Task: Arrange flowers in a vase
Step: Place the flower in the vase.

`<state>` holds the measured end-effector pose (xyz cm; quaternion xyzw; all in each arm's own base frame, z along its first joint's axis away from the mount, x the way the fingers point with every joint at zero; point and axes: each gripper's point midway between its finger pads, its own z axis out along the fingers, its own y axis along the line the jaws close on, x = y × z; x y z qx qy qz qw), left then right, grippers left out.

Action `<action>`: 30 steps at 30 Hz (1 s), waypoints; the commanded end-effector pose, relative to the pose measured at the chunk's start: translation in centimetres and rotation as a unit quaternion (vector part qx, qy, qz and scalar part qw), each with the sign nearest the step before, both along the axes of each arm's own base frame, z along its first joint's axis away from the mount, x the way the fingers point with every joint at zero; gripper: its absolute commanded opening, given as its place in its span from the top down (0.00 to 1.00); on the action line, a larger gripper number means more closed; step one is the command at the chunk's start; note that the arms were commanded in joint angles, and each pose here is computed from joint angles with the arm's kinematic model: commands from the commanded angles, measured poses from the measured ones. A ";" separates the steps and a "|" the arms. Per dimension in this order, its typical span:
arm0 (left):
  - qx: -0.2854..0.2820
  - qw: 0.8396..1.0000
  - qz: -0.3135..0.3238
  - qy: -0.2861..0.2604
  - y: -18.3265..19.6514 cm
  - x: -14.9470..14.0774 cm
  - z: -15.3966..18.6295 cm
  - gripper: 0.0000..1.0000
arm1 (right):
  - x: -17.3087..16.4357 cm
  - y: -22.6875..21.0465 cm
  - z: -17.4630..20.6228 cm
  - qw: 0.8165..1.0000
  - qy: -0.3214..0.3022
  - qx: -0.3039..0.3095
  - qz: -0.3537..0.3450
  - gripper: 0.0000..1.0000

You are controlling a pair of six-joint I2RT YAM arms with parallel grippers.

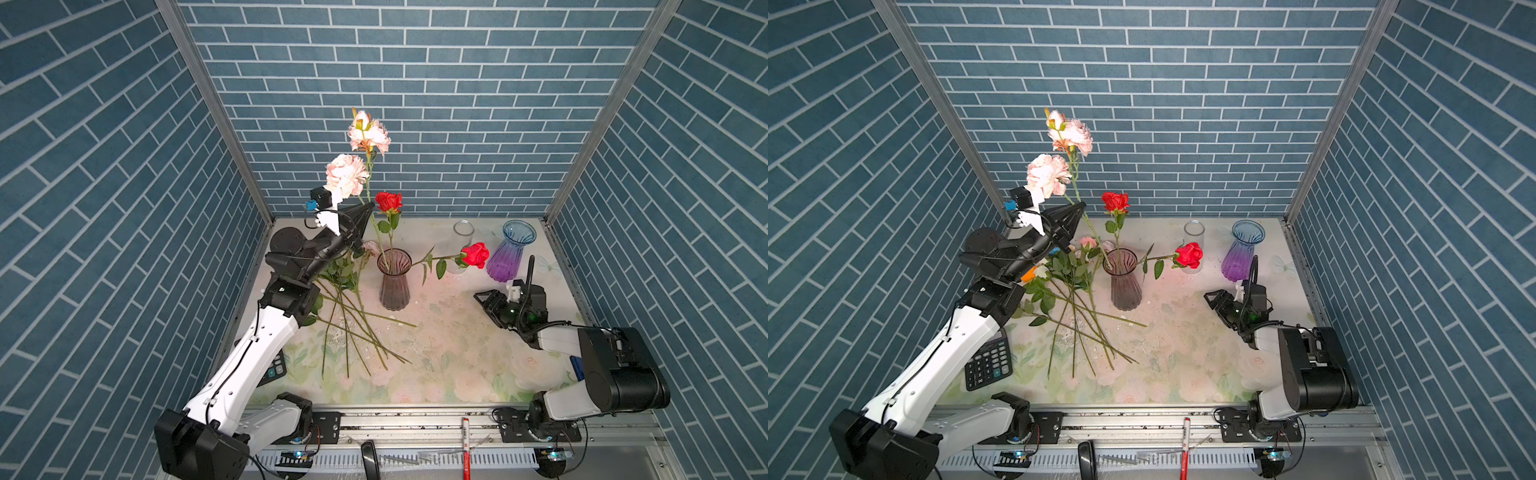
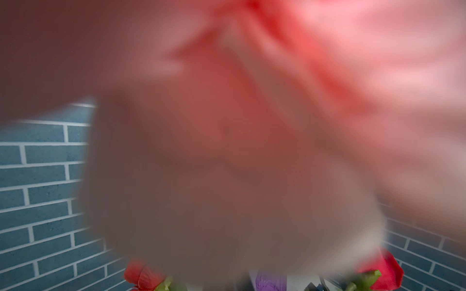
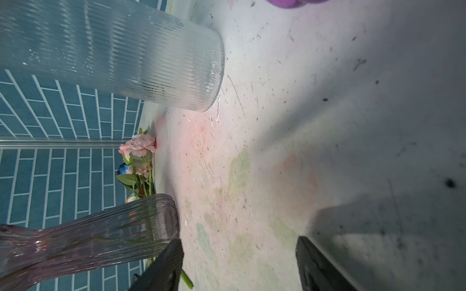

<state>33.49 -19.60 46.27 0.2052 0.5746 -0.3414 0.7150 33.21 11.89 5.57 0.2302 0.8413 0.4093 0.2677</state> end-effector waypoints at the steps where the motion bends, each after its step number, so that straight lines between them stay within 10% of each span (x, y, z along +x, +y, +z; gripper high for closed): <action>1: 0.014 0.999 -0.011 -0.034 -0.9 -0.5 1.3 1.00 | 0.1 0.0 0.5 1.000 -0.003 0.017 -0.006 0.28; 30: 0.168 0.980 -0.033 0.099 -6.4 0.3 -12.4 1.00 | 0.2 0.0 0.4 1.000 -0.001 0.022 -0.005 0.28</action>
